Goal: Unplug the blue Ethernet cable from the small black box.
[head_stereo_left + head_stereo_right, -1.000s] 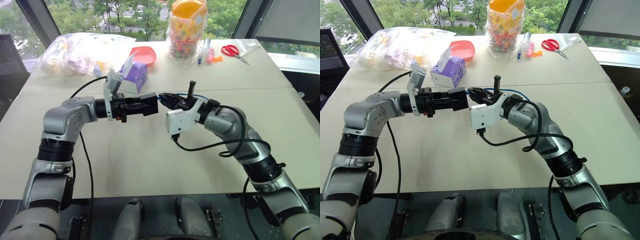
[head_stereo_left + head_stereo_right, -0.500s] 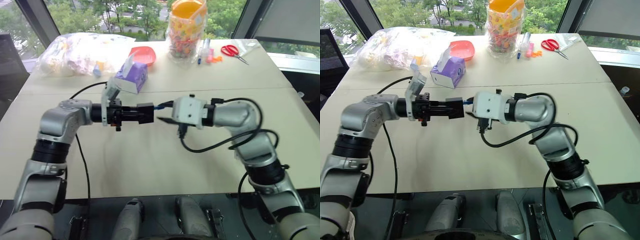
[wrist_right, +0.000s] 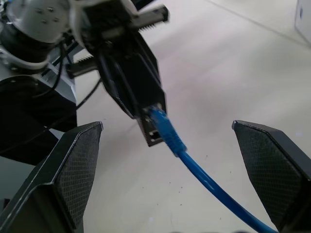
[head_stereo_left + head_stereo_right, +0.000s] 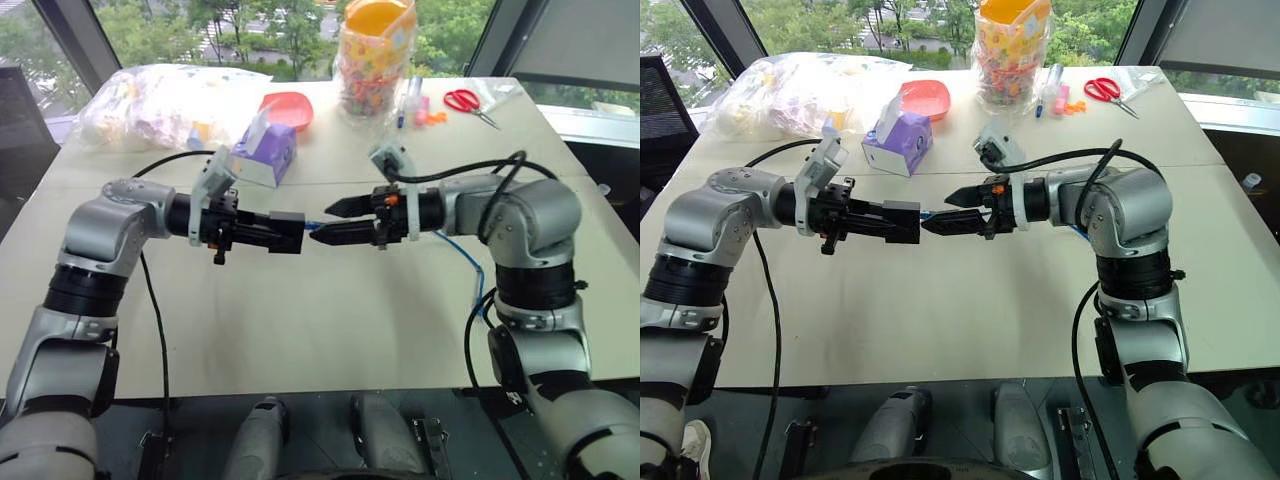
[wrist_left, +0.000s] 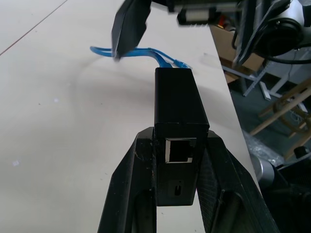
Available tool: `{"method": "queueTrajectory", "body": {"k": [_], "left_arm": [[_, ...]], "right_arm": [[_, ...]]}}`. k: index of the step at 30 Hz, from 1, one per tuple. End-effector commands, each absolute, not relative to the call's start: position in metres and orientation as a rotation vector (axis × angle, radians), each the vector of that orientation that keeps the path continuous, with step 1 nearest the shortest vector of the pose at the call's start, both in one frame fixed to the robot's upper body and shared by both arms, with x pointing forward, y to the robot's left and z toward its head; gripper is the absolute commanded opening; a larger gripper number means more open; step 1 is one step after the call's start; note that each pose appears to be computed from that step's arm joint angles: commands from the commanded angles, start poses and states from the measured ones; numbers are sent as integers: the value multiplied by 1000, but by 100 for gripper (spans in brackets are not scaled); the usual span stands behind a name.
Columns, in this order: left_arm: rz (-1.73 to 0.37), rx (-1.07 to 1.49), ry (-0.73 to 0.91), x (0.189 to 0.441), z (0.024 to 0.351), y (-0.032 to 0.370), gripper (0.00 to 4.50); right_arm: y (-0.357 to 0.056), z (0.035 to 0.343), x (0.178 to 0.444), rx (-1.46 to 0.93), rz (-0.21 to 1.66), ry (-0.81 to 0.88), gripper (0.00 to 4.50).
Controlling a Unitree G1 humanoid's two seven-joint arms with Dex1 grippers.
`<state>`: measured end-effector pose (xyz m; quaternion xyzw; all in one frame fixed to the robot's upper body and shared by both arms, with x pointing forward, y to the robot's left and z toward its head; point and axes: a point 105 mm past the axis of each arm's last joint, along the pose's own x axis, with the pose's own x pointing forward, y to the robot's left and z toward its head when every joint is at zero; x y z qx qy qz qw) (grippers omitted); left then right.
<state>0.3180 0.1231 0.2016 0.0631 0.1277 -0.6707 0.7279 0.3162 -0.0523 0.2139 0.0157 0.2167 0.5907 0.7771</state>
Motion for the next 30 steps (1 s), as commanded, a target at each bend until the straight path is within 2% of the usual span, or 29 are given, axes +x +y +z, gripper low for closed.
{"method": "queueTrajectory", "body": {"k": [1,3,6,18,21,24,30], "left_arm": [[-1478,164,227,318,212,122,49],[-1478,162,229,317,212,122,49],[-1469,163,234,317,210,124,49],[-1464,155,232,315,209,123,49],[-1461,151,233,315,209,123,49],[-1462,150,233,315,209,123,49],[-1463,148,238,314,209,123,49]], "right_arm": [[-42,224,311,10,1324,438,447],[-41,225,310,10,1331,436,447],[-41,225,309,6,1337,438,363],[-40,224,307,-4,1348,452,363],[-40,223,308,-6,1347,453,276],[-40,220,308,-15,1344,464,136],[-39,219,307,-21,1347,471,136]]}}
